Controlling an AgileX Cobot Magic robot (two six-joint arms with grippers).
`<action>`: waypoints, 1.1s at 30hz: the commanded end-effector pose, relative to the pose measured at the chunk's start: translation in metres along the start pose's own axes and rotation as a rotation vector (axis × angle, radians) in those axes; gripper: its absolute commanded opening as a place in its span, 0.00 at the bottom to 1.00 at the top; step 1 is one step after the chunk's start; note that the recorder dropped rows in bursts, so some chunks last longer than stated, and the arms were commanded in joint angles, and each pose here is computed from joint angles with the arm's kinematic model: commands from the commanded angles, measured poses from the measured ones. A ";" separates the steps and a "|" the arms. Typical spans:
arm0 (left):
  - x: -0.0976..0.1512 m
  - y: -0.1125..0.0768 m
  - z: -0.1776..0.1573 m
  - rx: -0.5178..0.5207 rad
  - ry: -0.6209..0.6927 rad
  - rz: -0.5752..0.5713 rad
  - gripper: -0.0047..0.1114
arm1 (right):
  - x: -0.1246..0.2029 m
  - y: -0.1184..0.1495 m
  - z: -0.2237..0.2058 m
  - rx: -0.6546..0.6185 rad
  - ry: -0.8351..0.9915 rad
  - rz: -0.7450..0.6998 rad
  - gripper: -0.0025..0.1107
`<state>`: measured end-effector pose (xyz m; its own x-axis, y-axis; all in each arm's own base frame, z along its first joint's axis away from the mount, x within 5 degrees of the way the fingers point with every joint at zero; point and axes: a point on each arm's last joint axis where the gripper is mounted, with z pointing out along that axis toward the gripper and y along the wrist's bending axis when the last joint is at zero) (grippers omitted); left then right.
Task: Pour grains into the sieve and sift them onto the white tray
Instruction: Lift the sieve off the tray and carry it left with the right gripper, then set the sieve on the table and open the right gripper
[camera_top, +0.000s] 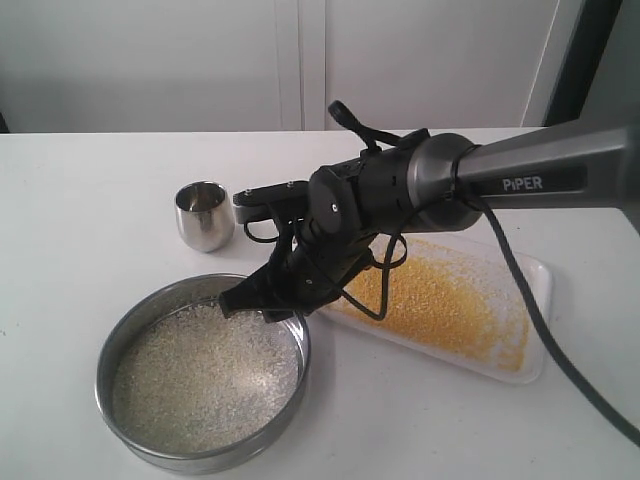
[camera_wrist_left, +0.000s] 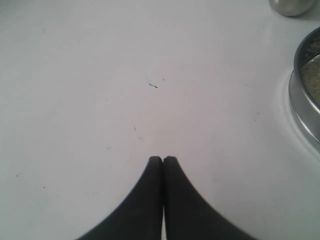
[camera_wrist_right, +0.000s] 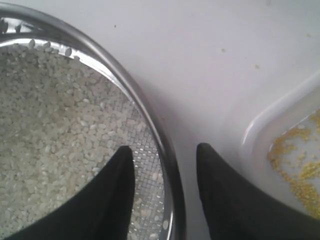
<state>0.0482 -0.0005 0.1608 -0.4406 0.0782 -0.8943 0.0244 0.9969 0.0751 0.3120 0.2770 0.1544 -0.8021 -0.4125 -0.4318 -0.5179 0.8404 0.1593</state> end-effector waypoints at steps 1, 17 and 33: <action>0.003 -0.001 0.001 0.003 0.008 -0.011 0.04 | -0.002 0.002 -0.003 -0.006 -0.008 0.000 0.37; 0.003 -0.001 0.001 0.003 0.008 -0.011 0.04 | -0.012 0.011 -0.069 -0.033 -0.070 -0.010 0.37; 0.003 -0.001 0.001 0.003 0.008 -0.011 0.04 | -0.001 0.001 -0.121 -0.026 0.017 -0.004 0.02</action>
<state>0.0482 -0.0005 0.1608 -0.4406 0.0782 -0.8943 0.0244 0.9969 0.0751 0.2756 0.2464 0.2536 -0.8008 -0.4342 -0.4126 -0.5392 0.8225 0.1809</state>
